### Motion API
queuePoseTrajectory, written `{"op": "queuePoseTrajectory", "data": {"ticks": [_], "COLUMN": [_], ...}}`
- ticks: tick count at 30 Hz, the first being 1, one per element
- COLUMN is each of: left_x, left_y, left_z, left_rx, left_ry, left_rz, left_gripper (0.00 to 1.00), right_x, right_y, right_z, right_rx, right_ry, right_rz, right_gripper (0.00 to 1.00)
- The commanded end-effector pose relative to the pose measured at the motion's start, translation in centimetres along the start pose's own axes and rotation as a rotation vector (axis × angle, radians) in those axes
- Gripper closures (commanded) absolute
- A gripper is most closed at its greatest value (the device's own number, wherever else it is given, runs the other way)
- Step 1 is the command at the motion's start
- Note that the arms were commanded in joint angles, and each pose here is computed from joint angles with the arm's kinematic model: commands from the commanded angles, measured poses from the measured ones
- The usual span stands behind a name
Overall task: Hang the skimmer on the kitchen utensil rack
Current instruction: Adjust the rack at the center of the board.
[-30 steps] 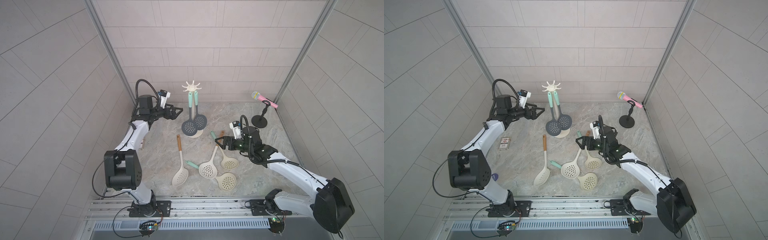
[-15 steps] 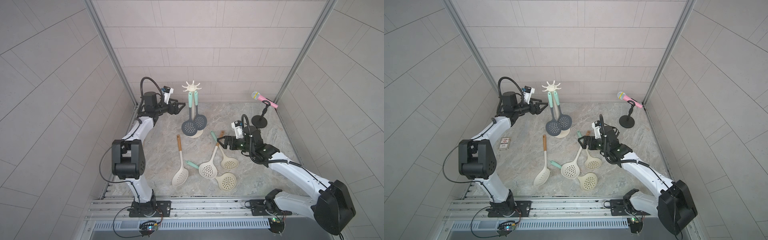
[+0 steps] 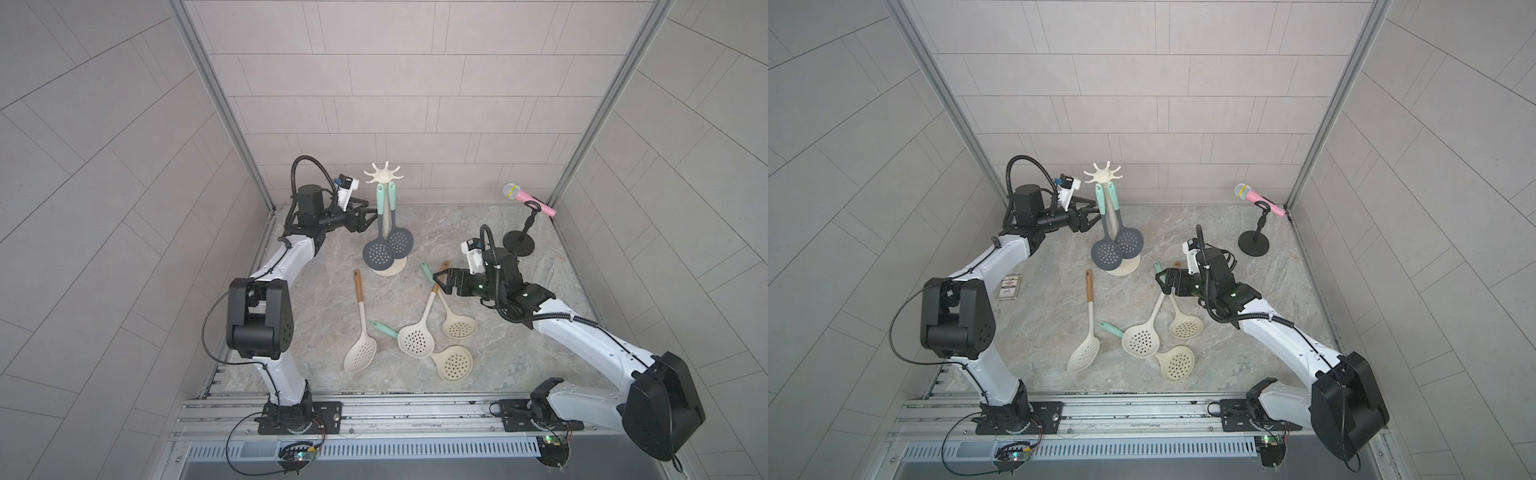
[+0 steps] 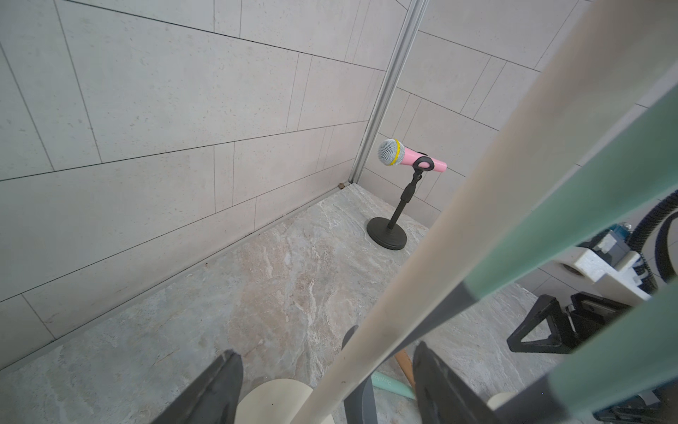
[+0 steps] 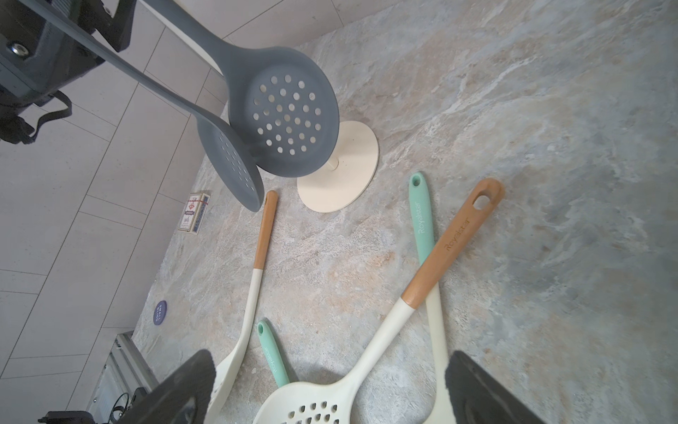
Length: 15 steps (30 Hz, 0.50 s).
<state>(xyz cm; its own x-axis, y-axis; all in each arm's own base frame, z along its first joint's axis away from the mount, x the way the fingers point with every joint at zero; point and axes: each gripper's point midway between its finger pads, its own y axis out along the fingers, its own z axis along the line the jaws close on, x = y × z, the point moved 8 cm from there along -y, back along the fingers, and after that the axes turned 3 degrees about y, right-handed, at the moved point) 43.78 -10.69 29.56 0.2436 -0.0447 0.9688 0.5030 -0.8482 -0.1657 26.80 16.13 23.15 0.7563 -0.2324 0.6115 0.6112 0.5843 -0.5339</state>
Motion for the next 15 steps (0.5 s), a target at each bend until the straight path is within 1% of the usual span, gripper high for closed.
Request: {"op": "queuePoseTrajectory", "data": {"ticks": [1,6,8,10,14,15], "left_x": [1.1,1.1,1.2,1.3,1.5,1.5], "left_y": [-0.2,0.5,0.8,1.0,1.5,1.6], "left_z": [-1.7,-1.8,-1.8,-1.8,-2.1,-2.2], "left_rx": [-0.033,-0.042,-0.046,-0.047,-0.054,-0.059], "left_ry": [0.087,0.095,0.099,0.104,0.106,0.106], "left_rz": [-0.012,-0.009,-0.010,-0.015,-0.031,-0.032], "left_gripper": [0.23,0.30,0.40,0.45,0.48,0.51], "right_x": [0.8,0.7,0.7,0.7,0.8,0.8], "right_y": [-0.1,-0.1,-0.2,-0.3,-0.4,-0.3], "right_z": [0.4,0.2,0.3,0.3,0.2,0.2], "right_rx": [0.010,0.001,-0.002,-0.004,-0.013,-0.013], "right_ry": [-0.003,0.001,-0.001,-0.003,-0.007,-0.006], "right_rz": [-0.027,-0.030,-0.032,-0.033,-0.037,-0.037], "right_gripper": [0.01,0.01,0.01,0.01,0.01,0.01]}}
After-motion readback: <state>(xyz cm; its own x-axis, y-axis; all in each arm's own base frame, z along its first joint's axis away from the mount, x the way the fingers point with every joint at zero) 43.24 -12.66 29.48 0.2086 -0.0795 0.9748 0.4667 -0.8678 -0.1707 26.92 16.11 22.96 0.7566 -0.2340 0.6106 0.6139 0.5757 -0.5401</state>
